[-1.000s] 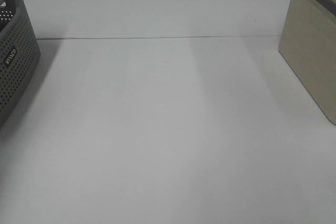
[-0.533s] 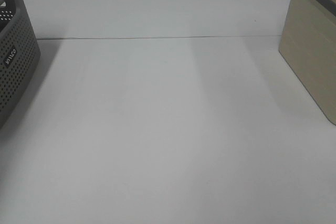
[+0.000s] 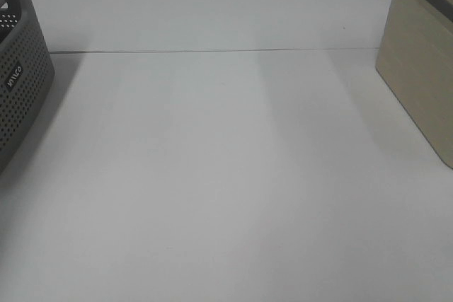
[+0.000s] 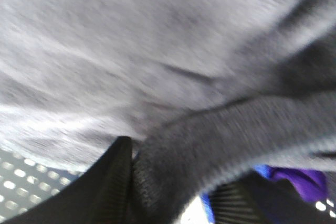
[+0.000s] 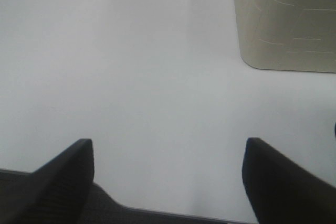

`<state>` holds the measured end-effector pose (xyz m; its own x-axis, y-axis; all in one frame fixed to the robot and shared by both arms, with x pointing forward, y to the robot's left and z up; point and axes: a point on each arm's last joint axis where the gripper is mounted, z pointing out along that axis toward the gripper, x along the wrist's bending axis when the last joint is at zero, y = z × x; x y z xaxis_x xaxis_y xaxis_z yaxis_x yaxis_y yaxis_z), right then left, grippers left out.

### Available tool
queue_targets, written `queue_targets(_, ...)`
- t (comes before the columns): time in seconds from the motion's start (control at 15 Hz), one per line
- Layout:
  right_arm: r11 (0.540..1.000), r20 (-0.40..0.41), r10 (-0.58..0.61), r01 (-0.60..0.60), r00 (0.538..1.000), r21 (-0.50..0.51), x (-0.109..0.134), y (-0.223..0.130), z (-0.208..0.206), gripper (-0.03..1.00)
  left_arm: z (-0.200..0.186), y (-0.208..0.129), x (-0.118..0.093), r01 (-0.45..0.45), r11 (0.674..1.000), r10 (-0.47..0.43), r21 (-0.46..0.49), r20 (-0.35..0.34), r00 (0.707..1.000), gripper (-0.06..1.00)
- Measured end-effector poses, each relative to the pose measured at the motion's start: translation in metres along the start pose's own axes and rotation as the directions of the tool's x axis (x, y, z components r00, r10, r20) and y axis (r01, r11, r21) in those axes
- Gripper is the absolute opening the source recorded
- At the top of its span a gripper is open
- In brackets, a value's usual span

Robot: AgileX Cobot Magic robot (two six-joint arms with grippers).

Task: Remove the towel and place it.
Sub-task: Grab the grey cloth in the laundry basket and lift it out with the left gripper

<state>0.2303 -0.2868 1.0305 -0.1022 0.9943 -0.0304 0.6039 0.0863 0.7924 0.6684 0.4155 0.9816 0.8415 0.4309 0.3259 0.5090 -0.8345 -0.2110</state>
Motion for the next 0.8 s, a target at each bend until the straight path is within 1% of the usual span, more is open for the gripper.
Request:
queue_targets(0.27,1.0,0.0,0.0,0.0,1.0,0.0,0.0,0.0,0.0,0.77,0.0,-0.001,-0.001,0.016,1.0,-0.016,0.015,0.014,1.0,0.4)
queue_targets(0.33,1.0,0.0,0.0,0.0,1.0,0.0,0.0,0.0,0.0,0.77,0.0,-0.002,-0.001,0.014,1.0,-0.015,0.02,0.014,1.0,0.38)
queue_targets(0.4,1.0,0.0,0.0,0.0,1.0,0.0,0.0,0.0,0.0,0.77,0.0,-0.003,-0.001,0.007,0.999,-0.008,0.033,0.013,1.0,0.29)
queue_targets(0.53,1.0,0.0,0.0,0.0,1.0,0.0,0.0,0.0,0.0,0.77,-0.005,-0.008,0.0,-0.007,0.998,0.006,0.068,0.004,1.0,0.06)
queue_targets(0.6,1.0,0.0,0.0,0.0,1.0,0.0,0.0,0.0,0.0,0.77,-0.012,-0.011,0.001,-0.001,0.997,0.001,0.078,0.003,1.0,0.01)
queue_targets(0.73,1.0,0.0,0.0,0.0,1.0,0.0,0.0,0.0,0.0,0.77,-0.023,-0.015,0.002,0.011,0.996,-0.013,0.091,0.011,1.0,0.0)
queue_targets(0.8,1.0,0.0,0.0,0.0,1.0,0.0,0.0,0.0,0.0,0.77,-0.041,-0.02,0.005,0.094,0.992,-0.094,0.09,-0.013,0.996,0.0)
